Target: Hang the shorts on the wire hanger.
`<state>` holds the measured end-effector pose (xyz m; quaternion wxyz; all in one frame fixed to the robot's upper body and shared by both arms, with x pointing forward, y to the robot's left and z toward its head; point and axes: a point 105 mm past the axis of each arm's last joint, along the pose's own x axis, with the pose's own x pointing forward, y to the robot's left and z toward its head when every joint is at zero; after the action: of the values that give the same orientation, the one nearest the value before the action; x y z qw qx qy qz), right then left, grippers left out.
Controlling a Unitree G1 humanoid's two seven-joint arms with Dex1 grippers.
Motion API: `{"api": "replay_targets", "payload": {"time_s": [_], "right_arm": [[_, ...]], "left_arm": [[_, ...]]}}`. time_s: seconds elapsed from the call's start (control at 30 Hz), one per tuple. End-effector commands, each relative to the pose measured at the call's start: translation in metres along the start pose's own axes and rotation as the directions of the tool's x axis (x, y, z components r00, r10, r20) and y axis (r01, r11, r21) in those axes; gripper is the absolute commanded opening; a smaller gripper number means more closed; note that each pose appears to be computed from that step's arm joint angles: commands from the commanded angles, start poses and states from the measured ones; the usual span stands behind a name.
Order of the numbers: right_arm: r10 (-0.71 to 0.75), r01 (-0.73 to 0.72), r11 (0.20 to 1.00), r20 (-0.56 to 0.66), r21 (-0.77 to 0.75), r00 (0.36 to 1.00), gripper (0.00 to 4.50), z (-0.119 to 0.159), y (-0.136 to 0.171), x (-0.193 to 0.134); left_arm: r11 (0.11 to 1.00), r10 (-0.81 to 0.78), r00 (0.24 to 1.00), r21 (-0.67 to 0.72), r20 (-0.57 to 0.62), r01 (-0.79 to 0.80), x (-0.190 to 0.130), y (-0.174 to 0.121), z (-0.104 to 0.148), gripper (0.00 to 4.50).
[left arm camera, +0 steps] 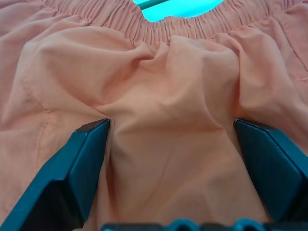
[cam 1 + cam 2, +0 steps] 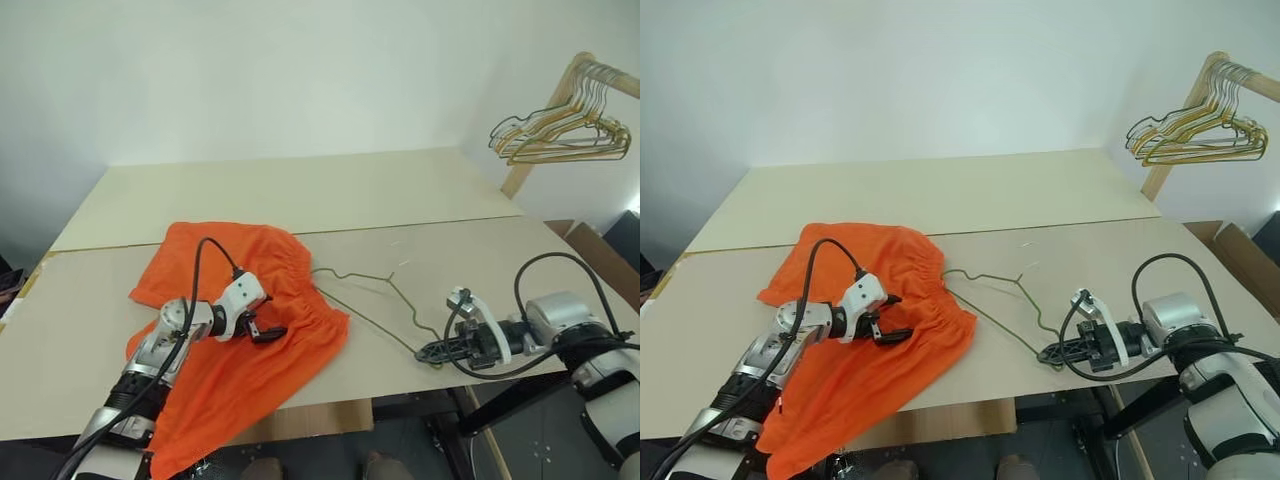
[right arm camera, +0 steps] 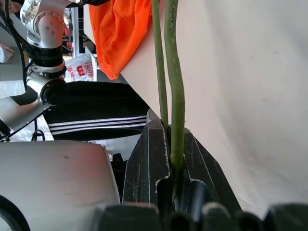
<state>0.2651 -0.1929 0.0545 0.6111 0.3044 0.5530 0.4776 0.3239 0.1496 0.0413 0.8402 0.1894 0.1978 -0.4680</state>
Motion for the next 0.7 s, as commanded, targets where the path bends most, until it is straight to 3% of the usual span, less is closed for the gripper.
{"api": "replay_targets", "payload": {"time_s": [0.03, 0.17, 0.37, 0.53, 0.7], "right_arm": [[0.074, -0.072, 0.996, 0.044, -0.045, 0.996, 0.0, 0.024, 0.015, 0.003], [0.084, -0.08, 0.996, 0.09, -0.048, 0.992, 0.0, 0.037, 0.018, 0.002], [0.054, -0.057, 0.988, -0.029, -0.141, 0.998, 0.0, 0.031, 0.022, 0.01], [-0.007, 0.011, 0.991, 0.03, -0.13, 1.0, 0.0, 0.054, 0.017, 0.012], [-0.075, 0.071, 0.983, -0.013, -0.169, 0.997, 0.0, 0.058, 0.011, 0.017]], "left_arm": [[0.999, -0.017, 1.0, 0.034, 0.014, 0.017, 0.0, -0.003, 0.005, 4.49], [0.999, -0.023, 1.0, 0.045, 0.019, 0.022, 0.001, -0.004, 0.007, 4.49], [0.998, -0.025, 1.0, 0.063, 0.016, 0.024, 0.001, -0.004, 0.007, 4.49], [0.997, -0.034, 0.999, 0.07, 0.016, 0.033, 0.001, -0.005, 0.006, 4.49], [0.996, -0.045, 0.999, 0.077, 0.02, 0.043, 0.002, -0.007, 0.006, 4.49]]}}
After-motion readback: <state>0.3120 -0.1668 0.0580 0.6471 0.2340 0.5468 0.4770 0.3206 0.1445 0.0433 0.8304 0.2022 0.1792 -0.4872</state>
